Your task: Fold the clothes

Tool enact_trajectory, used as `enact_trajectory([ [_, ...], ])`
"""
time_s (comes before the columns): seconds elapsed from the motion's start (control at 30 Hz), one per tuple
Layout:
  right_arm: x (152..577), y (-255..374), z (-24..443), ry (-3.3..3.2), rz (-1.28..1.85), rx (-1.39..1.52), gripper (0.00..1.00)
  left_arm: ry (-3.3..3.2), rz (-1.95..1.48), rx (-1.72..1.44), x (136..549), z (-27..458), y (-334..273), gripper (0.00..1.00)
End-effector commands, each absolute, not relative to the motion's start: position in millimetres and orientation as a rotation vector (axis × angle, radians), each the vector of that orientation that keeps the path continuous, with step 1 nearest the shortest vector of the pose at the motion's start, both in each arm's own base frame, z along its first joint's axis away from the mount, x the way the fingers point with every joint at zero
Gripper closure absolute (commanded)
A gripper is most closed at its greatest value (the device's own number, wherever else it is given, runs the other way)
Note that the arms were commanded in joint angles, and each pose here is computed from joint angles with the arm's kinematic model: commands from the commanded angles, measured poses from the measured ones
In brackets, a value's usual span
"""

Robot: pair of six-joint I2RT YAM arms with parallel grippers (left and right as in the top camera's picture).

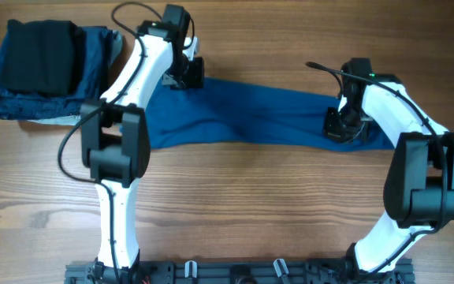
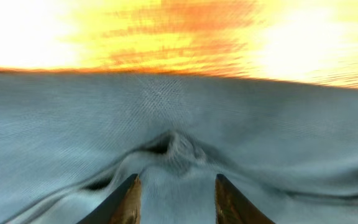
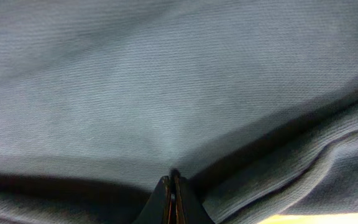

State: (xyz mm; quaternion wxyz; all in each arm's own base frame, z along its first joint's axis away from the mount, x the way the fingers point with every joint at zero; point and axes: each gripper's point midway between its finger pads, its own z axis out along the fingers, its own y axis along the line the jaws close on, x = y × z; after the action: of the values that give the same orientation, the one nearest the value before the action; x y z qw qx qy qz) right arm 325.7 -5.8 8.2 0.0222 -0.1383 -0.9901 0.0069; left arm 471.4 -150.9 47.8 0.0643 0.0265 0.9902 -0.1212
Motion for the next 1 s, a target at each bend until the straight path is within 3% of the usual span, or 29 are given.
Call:
enact_trajectory([
  [0.0, 296.8, -12.0, -10.1, -2.972, 0.077, -0.465, 0.96, 2.852, -0.368, 0.035, 482.5, 108.3, -144.9, 0.45],
  [0.27, 229.2, -32.1, -13.3, -2.728, 0.327, -0.602, 0.95, 2.821, -0.356, -0.005, 488.9, 117.9, -129.7, 0.37],
  [0.53, 240.3, -30.9, -6.8, -2.805, 0.296, -0.674, 0.85, 2.813, -0.343, -0.084, 495.7, 118.0, -102.0, 0.34],
  [0.57, 238.2, -41.7, 3.0, -2.811, 0.353, -0.696, 0.82, 2.815, -0.342, -0.102, 496.0, 117.8, -98.5, 0.33],
  [0.67, 234.3, -62.6, 16.9, -2.792, 0.339, -0.87, 0.6, 2.814, -0.346, -0.161, 497.1, 117.8, -91.7, 0.32],
  [0.7, 231.7, -72.4, 16.5, -2.767, 0.307, -0.944, 0.59, 2.814, -0.345, -0.164, 497.3, 117.8, -90.7, 0.32],
  [0.97, 221.3, -150.7, 8.0, -2.639, 0.21, -1.462, 0.66, 2.821, -0.344, -0.164, 495.5, 117.1, -90.7, 0.31],
])
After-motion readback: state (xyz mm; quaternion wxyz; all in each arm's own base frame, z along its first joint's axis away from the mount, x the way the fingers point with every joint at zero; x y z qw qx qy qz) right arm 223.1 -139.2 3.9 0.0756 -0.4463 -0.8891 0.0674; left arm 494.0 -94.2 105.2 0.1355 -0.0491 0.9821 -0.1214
